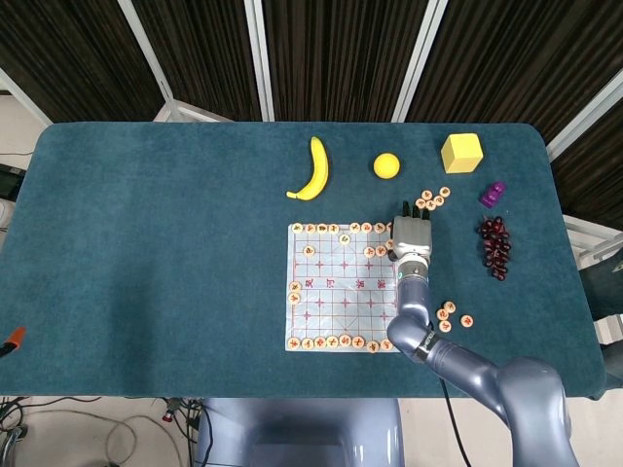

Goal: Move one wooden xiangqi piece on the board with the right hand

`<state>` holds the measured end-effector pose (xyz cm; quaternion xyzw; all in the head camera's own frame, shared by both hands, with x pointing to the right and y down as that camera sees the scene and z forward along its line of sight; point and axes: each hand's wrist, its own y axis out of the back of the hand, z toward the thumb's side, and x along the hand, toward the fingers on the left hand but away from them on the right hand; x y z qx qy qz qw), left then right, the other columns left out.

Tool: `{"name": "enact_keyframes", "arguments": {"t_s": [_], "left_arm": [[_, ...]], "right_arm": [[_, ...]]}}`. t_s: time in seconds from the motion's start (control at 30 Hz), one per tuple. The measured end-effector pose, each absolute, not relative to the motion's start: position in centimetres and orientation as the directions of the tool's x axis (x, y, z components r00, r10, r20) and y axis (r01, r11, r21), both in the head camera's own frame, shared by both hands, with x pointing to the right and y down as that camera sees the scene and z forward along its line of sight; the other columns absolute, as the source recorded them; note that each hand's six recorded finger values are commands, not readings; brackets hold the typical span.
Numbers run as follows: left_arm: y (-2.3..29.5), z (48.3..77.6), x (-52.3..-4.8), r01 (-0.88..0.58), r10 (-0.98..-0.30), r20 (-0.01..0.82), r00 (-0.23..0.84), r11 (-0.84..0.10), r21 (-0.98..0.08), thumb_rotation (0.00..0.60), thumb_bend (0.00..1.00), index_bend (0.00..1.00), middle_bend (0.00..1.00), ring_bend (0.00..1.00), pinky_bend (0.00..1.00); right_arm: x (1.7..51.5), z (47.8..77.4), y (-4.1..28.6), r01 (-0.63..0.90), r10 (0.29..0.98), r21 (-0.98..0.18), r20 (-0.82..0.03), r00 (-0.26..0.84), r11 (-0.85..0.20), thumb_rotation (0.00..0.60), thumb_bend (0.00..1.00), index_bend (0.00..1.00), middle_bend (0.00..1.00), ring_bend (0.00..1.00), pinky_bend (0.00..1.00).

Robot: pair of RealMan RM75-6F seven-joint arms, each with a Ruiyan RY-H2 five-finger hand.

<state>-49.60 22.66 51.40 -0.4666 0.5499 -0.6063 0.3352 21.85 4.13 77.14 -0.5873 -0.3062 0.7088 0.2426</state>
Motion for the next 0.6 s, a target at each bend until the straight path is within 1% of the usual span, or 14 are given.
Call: {"name": "enact_keyframes", "arguments": {"t_s": [0.5, 0.6], "left_arm": [[22.6, 51.49, -49.58, -0.104, -0.919, 0.197, -0.341, -0.172, -0.98, 0.6, 0.03, 0.02, 0.0, 0.0, 0.06], [22.6, 51.54, -49.55, -0.103, -0.919, 0.199, -0.341, -0.174, -0.979, 0.6, 0.03, 0.02, 0.0, 0.0, 0.06]], "right_arm": [[21.51, 77.17, 3.84, 0.012, 0.712, -0.726, -0.677, -0.186, -0.687, 0.6, 0.37, 0.53, 0.0, 0.0, 0.04], [21.49, 77.24, 3.91, 0.01, 0.71, -0.724, -0.679, -0.186, -0.689, 0.6, 0.37, 0.5, 0.0, 0.0, 0.04]]}}
